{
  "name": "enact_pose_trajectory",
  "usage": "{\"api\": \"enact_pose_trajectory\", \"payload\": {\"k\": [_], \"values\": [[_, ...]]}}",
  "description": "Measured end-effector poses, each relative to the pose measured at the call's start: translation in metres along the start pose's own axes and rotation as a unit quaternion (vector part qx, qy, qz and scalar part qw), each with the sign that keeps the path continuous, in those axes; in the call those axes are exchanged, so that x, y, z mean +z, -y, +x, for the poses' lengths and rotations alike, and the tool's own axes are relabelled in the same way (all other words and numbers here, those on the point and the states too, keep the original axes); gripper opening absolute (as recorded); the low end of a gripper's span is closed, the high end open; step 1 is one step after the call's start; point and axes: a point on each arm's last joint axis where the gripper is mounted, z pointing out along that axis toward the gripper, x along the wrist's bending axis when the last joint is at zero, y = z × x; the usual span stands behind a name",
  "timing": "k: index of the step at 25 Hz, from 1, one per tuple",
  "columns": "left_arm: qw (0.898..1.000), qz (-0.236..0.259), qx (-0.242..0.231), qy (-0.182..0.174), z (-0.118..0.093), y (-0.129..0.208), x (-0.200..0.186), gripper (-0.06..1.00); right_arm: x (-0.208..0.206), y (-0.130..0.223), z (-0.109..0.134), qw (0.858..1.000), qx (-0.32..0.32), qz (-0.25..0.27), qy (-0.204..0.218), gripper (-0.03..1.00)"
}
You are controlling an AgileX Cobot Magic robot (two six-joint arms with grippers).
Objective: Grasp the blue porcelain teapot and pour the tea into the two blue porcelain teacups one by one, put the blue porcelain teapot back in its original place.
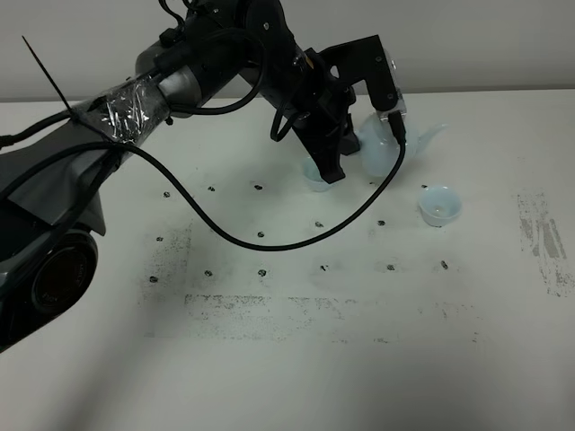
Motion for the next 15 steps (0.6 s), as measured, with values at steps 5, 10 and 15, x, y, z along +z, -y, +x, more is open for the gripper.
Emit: {"api": "enact_pose_trajectory", "payload": {"k": [5,10,15], "values": [[0.999,-0.014,-0.002,0.04,-0.006,0.003,0.016,0.0,0.0,0.0,0.0,1.0,0.0,0.0,0.0,0.52],[0.999,0.002,0.004,0.046,-0.008,0.009,0.03,0.0,0.0,0.0,0.0,1.0,0.0,0.0,0.0,0.52],[1.0,0.004,0.019,0.017,-0.004,0.007,0.031,0.0,0.0,0.0,0.0,1.0,0.0,0.0,0.0,0.52]]}}
